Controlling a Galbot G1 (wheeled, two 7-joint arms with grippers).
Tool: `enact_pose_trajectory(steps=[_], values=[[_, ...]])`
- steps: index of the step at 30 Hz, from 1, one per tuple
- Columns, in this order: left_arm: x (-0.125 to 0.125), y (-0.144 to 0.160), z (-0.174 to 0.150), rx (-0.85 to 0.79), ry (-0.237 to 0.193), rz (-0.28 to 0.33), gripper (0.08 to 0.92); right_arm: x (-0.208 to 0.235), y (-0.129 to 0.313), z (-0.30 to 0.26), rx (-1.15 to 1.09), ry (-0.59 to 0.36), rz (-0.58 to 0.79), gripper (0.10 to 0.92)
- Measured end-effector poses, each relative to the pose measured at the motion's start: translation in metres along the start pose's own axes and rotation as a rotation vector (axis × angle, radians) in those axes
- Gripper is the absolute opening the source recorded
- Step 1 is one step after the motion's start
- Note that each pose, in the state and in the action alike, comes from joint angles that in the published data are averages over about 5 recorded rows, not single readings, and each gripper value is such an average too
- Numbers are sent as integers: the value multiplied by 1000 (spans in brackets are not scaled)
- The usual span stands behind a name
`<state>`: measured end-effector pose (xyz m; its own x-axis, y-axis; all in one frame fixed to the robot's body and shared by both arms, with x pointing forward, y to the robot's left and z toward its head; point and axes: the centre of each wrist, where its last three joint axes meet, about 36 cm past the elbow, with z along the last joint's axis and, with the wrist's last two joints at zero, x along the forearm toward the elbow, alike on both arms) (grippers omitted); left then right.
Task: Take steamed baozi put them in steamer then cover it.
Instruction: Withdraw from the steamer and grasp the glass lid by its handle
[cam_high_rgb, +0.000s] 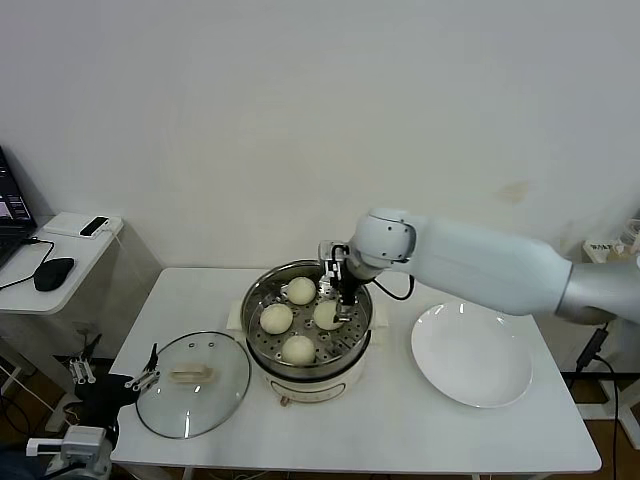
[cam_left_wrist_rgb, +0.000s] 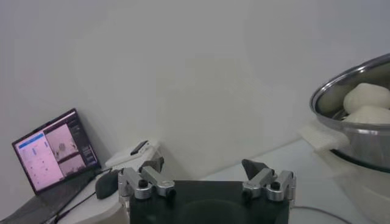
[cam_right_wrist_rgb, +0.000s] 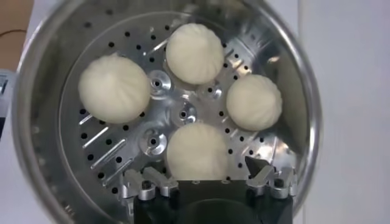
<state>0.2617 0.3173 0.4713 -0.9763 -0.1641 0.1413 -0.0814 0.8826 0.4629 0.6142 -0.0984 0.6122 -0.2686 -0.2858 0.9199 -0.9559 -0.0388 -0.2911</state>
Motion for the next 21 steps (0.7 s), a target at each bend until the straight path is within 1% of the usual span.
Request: enact_pose_trajectory(steps=[6, 10, 13, 21], values=[[-2, 0, 1, 1, -4, -1, 823, 16, 18, 22, -1, -39, 104, 823], [-4, -3, 4, 4, -8, -3, 823, 18, 38, 45, -33, -113, 216, 823], [-5, -6, 6, 5, -16, -1, 823, 13, 56, 61, -66, -203, 317, 823], [-8, -18, 13, 20, -32, 6, 823, -7, 105, 96, -203, -510, 617, 823]])
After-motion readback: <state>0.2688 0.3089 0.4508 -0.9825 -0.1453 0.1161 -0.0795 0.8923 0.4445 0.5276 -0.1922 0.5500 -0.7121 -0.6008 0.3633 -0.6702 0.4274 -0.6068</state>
